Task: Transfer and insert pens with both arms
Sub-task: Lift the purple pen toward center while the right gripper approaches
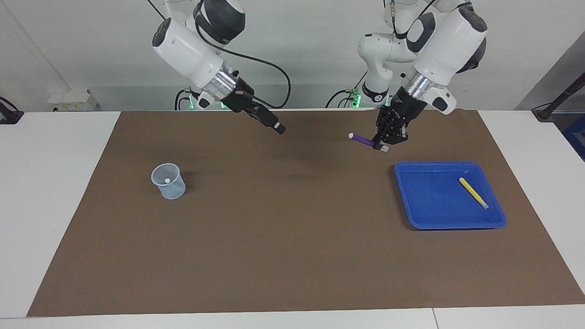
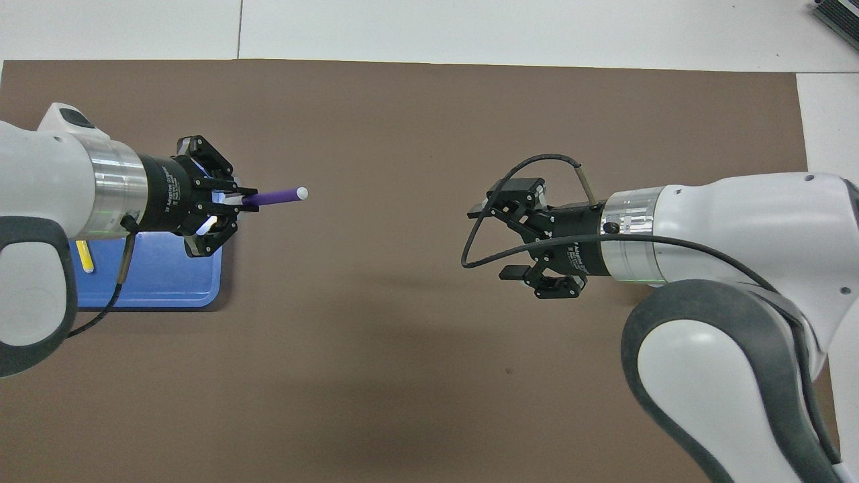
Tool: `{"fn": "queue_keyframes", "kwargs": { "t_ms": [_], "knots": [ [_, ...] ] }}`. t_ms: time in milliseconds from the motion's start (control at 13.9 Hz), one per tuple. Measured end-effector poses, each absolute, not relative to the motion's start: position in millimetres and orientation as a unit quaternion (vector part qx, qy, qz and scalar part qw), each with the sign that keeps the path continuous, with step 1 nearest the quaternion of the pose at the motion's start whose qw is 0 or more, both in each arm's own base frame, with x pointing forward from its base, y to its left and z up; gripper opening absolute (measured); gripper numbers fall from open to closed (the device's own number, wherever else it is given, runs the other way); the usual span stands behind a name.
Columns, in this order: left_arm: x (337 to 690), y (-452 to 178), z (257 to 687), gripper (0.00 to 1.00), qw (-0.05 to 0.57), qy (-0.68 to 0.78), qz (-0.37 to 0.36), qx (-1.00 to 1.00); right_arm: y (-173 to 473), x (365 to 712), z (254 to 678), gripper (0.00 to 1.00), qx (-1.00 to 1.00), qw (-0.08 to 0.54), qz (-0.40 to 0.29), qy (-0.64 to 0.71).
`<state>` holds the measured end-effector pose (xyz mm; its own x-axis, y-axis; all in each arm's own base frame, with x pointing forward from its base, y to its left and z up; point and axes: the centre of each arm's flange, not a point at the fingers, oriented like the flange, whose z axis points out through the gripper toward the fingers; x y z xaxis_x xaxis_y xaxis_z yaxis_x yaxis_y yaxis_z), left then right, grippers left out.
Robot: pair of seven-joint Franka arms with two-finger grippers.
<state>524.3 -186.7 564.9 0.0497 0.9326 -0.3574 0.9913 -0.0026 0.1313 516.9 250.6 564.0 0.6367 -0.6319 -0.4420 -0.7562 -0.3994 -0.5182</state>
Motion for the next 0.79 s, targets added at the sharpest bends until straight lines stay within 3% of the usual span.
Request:
{"fn": "queue_keyframes", "kwargs": {
  "t_ms": [287,575,790],
  "knots": [
    [510,-203,558,0.17,0.164,0.69,-0.094,0.699,289,509,572,1.0,-0.814,0.385,0.057,0.432],
    [503,-209,557,0.17,0.157,0.696,-0.1,0.693,303,511,564,1.0,-0.808,0.393,0.043,0.436],
    [500,-216,557,0.17,0.155,0.698,-0.103,0.692,348,497,552,1.0,-0.799,0.408,0.034,0.441]
  ]
}}
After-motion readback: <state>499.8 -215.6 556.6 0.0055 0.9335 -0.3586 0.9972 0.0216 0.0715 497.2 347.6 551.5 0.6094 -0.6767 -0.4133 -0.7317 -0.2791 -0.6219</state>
